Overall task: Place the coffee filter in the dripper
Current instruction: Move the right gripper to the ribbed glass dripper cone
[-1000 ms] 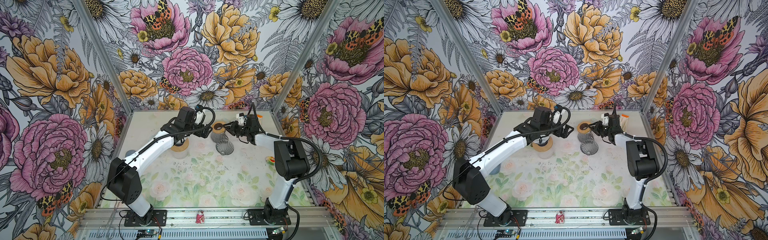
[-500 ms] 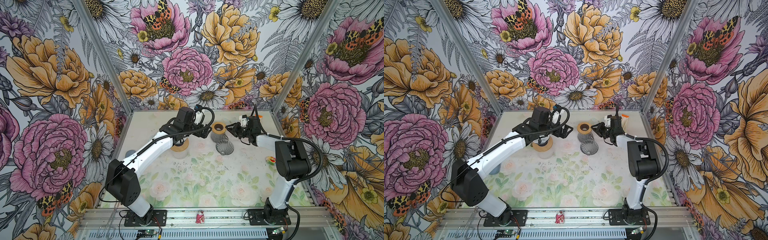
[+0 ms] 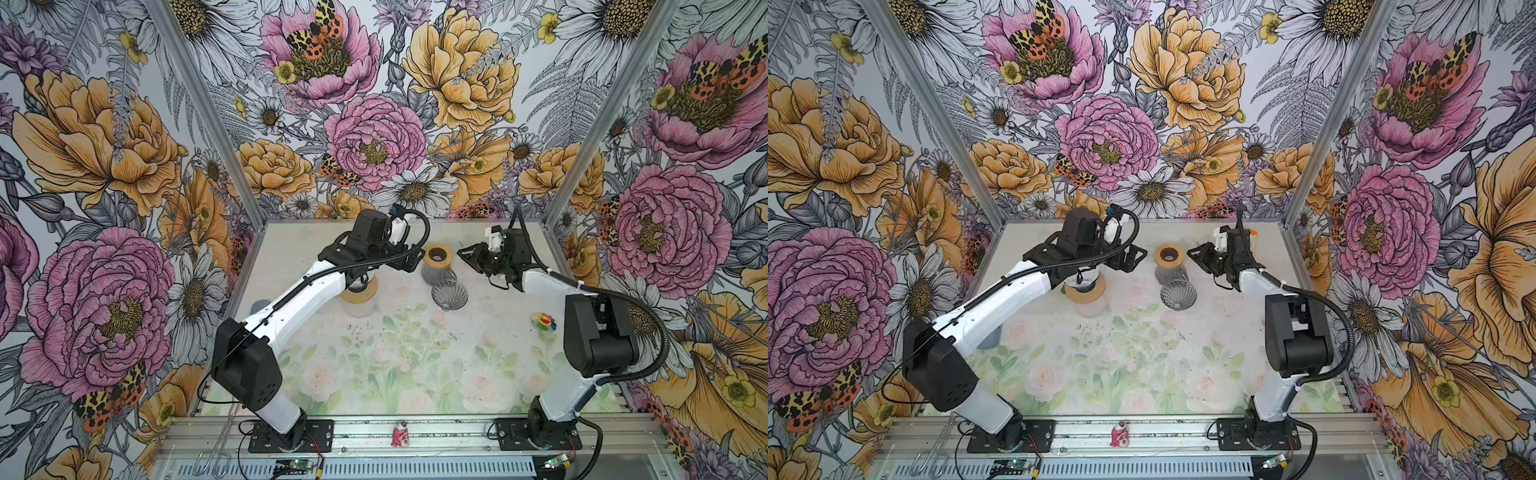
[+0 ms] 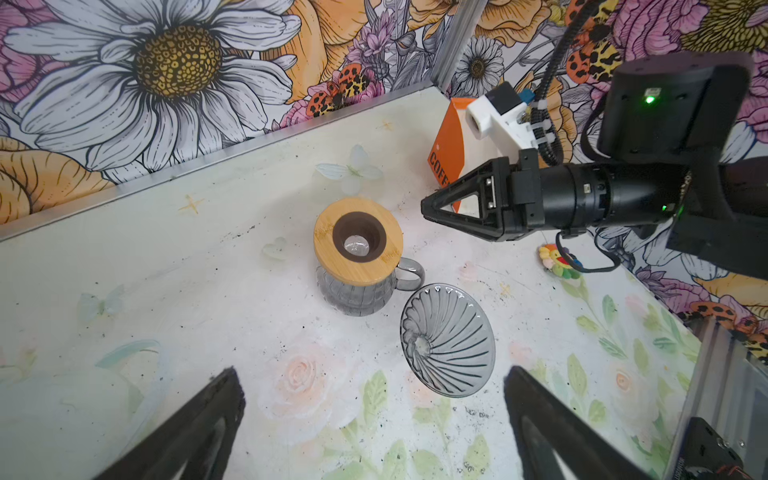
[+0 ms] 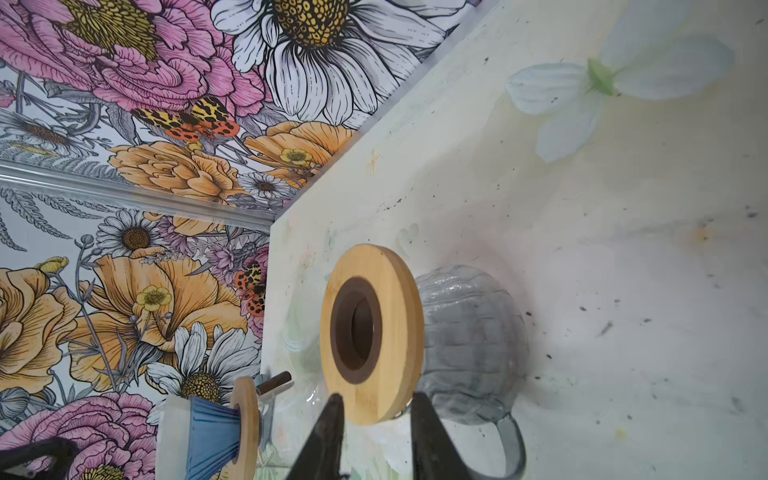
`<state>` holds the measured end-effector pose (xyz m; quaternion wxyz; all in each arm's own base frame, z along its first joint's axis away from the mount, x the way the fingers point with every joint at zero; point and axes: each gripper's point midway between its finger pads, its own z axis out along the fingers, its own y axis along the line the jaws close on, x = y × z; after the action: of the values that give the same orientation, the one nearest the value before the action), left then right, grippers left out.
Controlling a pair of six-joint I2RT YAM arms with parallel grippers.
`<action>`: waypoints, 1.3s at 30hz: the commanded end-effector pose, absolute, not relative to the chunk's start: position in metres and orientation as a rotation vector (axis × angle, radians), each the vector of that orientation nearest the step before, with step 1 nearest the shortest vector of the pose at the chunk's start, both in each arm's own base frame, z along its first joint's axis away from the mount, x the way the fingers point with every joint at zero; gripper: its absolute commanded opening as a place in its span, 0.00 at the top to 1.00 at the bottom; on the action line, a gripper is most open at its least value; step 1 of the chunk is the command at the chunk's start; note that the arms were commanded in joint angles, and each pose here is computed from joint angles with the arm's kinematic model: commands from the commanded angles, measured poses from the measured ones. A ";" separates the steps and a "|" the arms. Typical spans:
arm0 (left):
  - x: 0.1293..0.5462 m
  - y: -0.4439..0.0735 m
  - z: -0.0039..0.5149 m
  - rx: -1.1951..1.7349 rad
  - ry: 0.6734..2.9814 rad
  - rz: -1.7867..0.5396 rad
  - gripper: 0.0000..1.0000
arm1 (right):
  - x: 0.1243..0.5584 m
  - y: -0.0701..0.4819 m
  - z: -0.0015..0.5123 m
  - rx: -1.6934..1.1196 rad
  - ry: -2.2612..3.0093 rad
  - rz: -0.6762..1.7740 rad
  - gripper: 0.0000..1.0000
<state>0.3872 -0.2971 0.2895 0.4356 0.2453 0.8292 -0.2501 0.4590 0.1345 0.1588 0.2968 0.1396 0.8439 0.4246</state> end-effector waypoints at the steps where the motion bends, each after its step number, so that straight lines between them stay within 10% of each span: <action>1: 0.389 -0.306 0.314 0.662 1.987 -0.631 0.01 | 0.452 0.128 0.188 0.277 2.230 1.030 0.67; 39: 0.345 -0.284 0.245 0.670 2.170 -0.611 0.01 | 0.347 0.139 0.113 0.085 2.737 0.622 0.56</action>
<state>0.3506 -0.2894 0.2400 0.3810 0.2697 0.8498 -0.2448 0.3522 0.1392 0.1227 0.1780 0.0362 0.9562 0.2297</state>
